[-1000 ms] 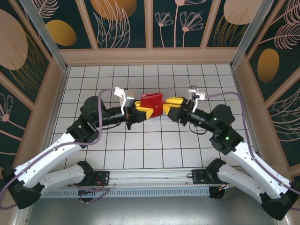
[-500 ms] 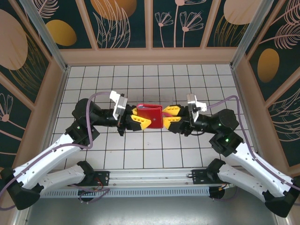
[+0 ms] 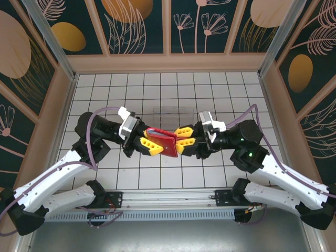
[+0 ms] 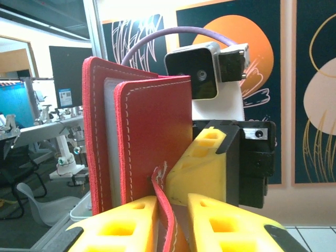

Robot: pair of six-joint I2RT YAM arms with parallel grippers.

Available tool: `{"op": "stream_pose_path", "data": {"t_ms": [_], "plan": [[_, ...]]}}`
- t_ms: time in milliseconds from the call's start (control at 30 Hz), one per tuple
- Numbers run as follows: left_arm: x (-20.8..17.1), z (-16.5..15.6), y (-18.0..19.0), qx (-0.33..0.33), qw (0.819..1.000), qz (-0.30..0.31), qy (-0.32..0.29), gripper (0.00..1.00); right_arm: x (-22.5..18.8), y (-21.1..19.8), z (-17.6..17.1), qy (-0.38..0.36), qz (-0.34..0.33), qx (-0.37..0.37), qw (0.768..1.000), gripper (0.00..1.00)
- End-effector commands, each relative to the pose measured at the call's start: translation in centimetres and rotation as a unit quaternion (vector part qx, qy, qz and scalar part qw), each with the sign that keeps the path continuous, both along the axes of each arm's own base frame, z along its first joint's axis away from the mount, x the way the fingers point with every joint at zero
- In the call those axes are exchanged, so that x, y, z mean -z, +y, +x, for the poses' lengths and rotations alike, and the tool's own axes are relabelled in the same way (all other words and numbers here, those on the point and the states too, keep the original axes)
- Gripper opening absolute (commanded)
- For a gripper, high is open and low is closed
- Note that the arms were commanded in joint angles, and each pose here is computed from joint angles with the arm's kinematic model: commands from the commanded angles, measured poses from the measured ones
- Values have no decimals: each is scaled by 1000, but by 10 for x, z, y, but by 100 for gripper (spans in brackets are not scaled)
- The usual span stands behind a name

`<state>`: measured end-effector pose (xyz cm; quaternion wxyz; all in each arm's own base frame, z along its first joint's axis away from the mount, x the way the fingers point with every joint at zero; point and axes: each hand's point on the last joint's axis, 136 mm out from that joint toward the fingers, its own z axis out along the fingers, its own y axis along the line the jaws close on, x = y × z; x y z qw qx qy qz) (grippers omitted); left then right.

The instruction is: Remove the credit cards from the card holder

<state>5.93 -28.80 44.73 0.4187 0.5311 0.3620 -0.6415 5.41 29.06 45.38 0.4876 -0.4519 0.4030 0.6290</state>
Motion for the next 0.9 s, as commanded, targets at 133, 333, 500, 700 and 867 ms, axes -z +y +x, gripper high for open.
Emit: {"op": "stream_pose_path", "data": {"t_ms": [133,333,500,700,867], "plan": [[4,1,-5,15,1000,13,5,0,-26,-2,-7,-38,30,9,999,4],[8,6,-9,3,1000,22,6,0,-19,4,-4,-33,13,15,999,0],[9,25,-13,-68,997,34,6,23,-10,7,6,-20,-6,41,999,0],[25,70,-11,-216,974,57,43,63,2,3,26,4,-25,104,994,0],[47,92,-1,-293,950,80,73,70,22,-1,52,37,-62,178,981,0]]}}
